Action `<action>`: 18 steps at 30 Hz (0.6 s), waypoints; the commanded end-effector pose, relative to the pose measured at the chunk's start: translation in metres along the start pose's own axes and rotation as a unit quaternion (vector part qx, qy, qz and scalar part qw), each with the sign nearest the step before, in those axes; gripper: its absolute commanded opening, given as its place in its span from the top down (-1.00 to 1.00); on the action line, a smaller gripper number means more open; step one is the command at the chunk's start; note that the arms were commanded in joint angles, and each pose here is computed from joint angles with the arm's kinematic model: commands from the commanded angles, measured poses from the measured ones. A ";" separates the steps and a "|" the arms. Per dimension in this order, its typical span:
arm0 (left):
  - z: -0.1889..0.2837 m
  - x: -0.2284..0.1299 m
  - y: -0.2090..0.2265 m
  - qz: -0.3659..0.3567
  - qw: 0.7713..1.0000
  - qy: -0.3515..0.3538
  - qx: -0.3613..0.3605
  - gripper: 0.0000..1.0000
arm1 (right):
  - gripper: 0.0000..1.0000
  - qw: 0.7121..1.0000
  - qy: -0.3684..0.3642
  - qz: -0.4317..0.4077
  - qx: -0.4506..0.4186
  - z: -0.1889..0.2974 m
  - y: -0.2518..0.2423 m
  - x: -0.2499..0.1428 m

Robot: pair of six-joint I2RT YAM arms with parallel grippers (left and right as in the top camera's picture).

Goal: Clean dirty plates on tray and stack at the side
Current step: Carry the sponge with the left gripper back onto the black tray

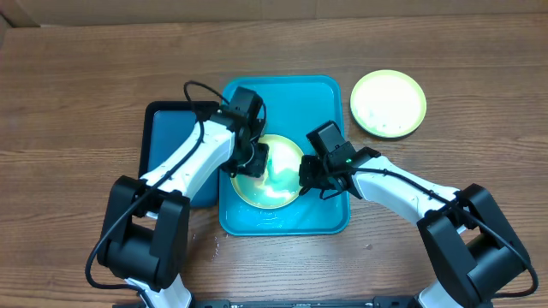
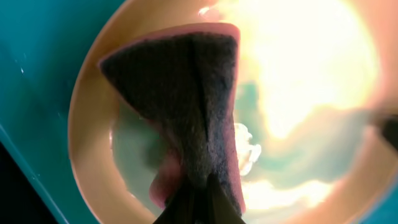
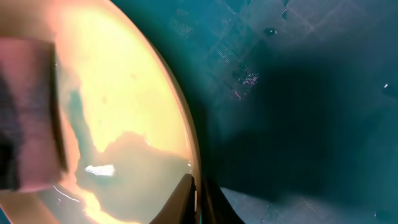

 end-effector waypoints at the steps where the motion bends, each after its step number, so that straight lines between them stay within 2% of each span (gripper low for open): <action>1: -0.013 -0.012 0.005 0.026 0.999 0.005 0.023 0.92 | 0.86 1.000 0.002 0.003 0.003 -0.002 0.002 -0.002; 4: -0.022 -0.018 0.001 0.035 0.999 0.007 -0.004 0.92 | 0.86 1.000 0.002 0.003 0.003 -0.002 0.002 -0.002; 8: -0.023 -0.018 -0.018 0.008 0.996 0.006 -0.089 0.92 | 0.86 1.000 0.002 0.003 0.003 -0.002 0.002 -0.002; 14: 0.003 0.002 -0.048 -0.032 0.969 -0.033 -0.243 0.92 | 0.86 1.000 0.002 0.003 0.003 -0.002 0.002 -0.002; 18: 0.033 0.020 -0.042 -0.029 0.963 -0.071 -0.258 0.92 | 0.86 1.000 0.003 0.003 0.002 -0.002 0.001 -0.002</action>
Point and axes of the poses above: each gripper's point midway between its finger pads, its own z axis back along the fingers, its own y axis along the line the jaws close on, x = y × z, the point moved 6 cm from there along z, back along the fingers, and after that the axes turned 7 degrees about -z, right-handed, at the moved point
